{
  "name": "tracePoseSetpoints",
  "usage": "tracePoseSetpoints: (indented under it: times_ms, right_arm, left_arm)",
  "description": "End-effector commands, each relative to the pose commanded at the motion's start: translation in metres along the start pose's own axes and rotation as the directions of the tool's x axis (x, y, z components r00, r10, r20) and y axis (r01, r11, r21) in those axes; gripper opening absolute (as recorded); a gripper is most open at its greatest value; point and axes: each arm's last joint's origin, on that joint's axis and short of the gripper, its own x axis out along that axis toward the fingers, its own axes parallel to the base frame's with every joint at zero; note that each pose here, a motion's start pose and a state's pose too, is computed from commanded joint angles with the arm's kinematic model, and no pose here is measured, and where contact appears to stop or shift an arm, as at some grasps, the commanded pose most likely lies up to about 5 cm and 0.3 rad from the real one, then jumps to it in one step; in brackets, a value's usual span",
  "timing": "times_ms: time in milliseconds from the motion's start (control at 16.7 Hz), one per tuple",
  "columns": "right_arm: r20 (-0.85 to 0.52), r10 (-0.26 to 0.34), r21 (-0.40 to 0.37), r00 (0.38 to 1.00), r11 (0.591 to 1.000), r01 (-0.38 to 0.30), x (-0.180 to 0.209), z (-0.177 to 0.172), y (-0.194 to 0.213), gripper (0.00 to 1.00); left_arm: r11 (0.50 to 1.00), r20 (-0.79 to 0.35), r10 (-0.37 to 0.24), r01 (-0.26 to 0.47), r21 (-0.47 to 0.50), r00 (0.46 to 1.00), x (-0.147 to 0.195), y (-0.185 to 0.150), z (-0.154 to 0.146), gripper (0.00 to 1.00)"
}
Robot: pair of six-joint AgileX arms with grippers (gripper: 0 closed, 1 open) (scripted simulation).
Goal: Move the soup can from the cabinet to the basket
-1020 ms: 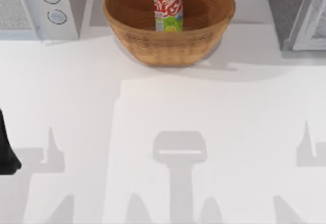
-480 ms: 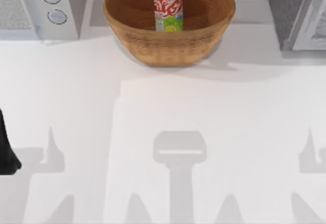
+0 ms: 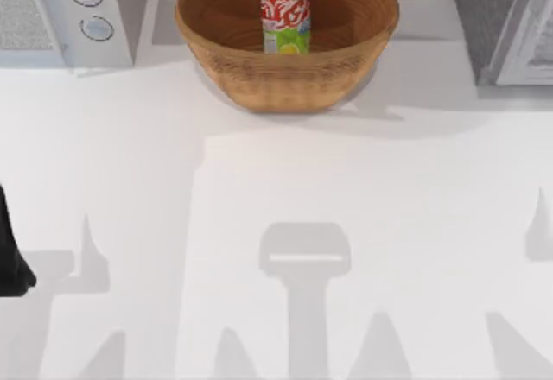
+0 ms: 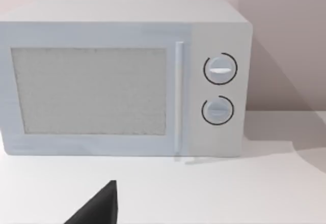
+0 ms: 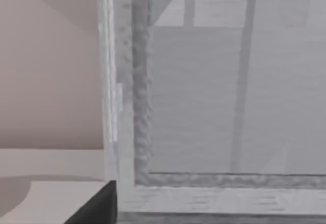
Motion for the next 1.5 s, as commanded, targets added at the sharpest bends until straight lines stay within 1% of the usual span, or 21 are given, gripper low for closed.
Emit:
tracePoseSetpoints:
  times_ms: [240,420,600,780,960,1320,1500]
  right_arm:
    - [-0.016,0.005,-0.005,1.000,1.000,-0.005,0.025,0.007,-0.040,1.00]
    - [-0.035,0.009,0.001,0.999,1.000,-0.009,0.038,0.000,-0.082,1.00]
    - [-0.049,0.011,0.011,0.999,1.000,-0.011,0.039,-0.015,-0.124,1.00]
    - [-0.054,0.011,0.016,0.998,1.000,-0.010,0.033,-0.031,-0.155,1.00]
    - [-0.054,0.010,0.016,0.998,1.000,-0.009,0.026,-0.038,-0.170,1.00]
    - [-0.056,0.011,0.019,0.998,1.000,-0.010,0.026,-0.040,-0.170,1.00]
    - [-0.053,0.007,0.014,0.999,1.000,-0.006,0.032,-0.029,-0.182,1.00]
  left_arm:
    - [1.000,0.000,0.000,0.000,0.000,1.000,0.000,0.000,0.000,1.00]
    - [1.000,0.000,0.000,0.000,0.000,1.000,0.000,0.000,0.000,1.00]
    - [1.000,0.000,0.000,0.000,0.000,1.000,0.000,0.000,0.000,1.00]
    - [1.000,0.000,0.000,0.000,0.000,1.000,0.000,0.000,0.000,1.00]
    - [1.000,0.000,0.000,0.000,0.000,1.000,0.000,0.000,0.000,1.00]
    - [1.000,0.000,0.000,0.000,0.000,1.000,0.000,0.000,0.000,1.00]
    - [1.000,0.000,0.000,0.000,0.000,1.000,0.000,0.000,0.000,1.00]
